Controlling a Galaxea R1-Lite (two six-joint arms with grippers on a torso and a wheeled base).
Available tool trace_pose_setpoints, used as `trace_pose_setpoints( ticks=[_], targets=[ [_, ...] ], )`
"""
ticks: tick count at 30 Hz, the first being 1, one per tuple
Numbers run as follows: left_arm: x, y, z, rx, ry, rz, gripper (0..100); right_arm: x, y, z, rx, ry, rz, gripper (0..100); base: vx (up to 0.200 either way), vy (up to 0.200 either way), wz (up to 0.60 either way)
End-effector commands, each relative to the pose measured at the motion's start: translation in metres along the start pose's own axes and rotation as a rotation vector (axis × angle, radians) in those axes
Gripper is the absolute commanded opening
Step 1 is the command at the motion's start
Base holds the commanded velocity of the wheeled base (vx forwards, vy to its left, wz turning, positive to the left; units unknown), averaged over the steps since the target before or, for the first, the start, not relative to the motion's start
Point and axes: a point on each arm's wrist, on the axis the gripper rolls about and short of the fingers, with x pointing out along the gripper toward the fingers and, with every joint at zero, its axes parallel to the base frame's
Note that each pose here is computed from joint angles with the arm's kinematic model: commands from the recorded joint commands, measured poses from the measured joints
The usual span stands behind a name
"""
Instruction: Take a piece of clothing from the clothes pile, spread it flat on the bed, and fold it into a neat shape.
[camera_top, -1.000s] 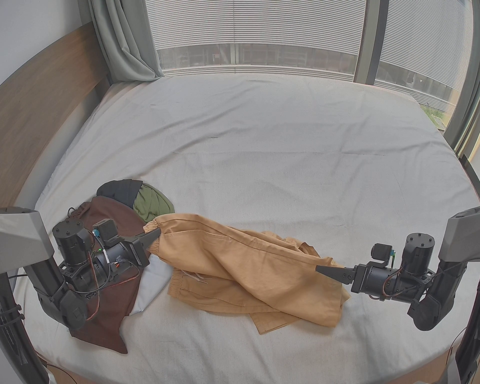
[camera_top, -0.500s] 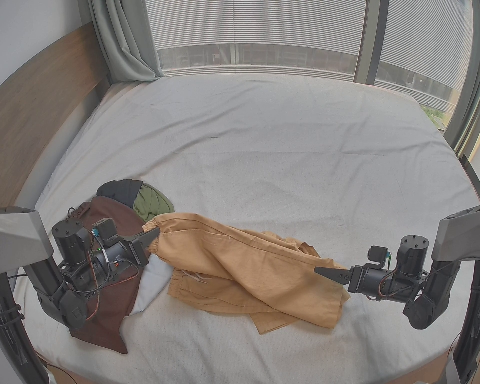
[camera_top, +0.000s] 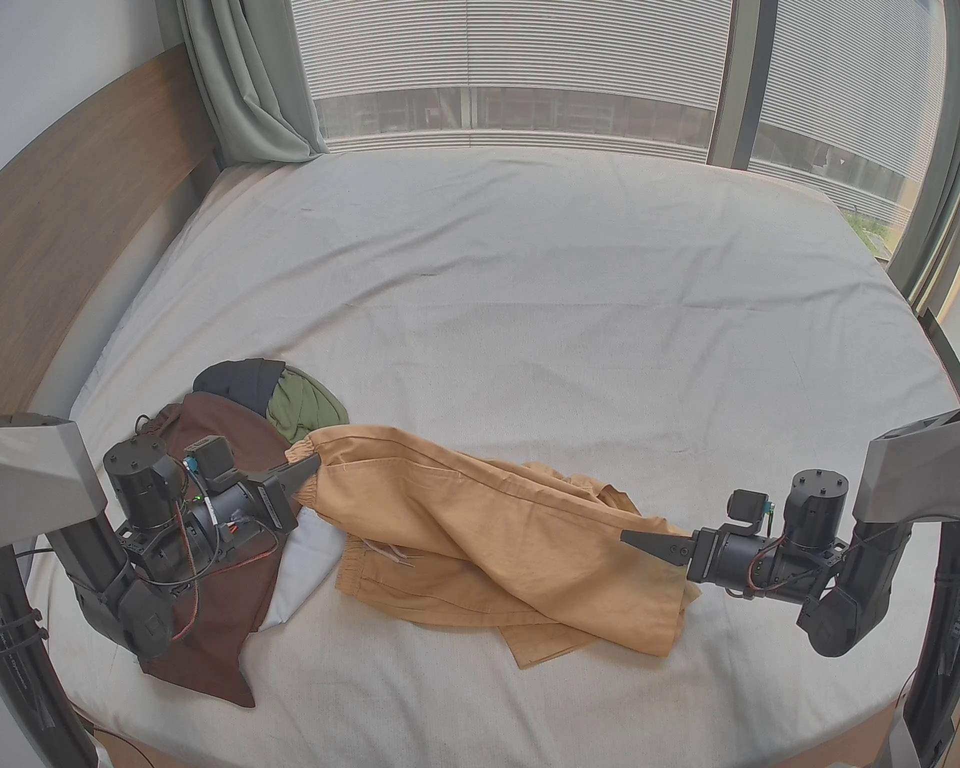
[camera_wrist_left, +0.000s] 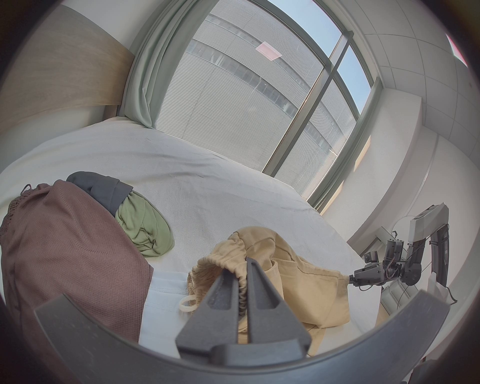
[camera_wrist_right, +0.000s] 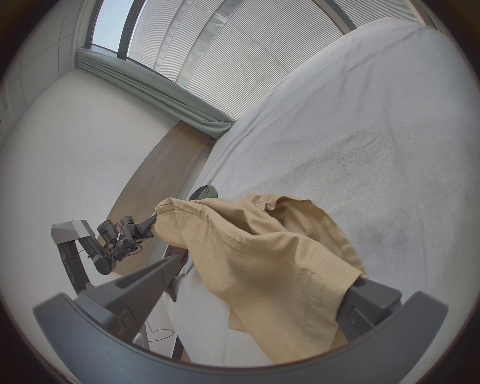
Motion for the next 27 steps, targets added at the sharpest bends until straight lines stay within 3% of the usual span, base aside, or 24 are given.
trace_pose_setpoints(
  ticks=[1,2,15,27],
  targets=[
    [0.0,0.0,0.0,0.001,-0.002,-0.001,0,0.002,-0.001,0.0,0.001,-0.01,-0.016,100,0.0,0.0,0.0],
    [0.0,0.0,0.0,0.001,-0.002,-0.001,0,0.003,-0.001,0.002,-0.004,-0.026,-0.028,0,0.0,0.0,0.0],
    [0.002,0.0,0.004,0.008,-0.021,-0.004,0,0.004,0.0,0.005,-0.014,-0.042,-0.027,0,0.0,0.0,0.0],
    [-0.003,-0.012,0.026,0.023,-0.097,-0.041,0,-0.02,0.036,0.04,-0.103,-0.173,0.042,0,0.0,0.0,0.0]
  ],
)
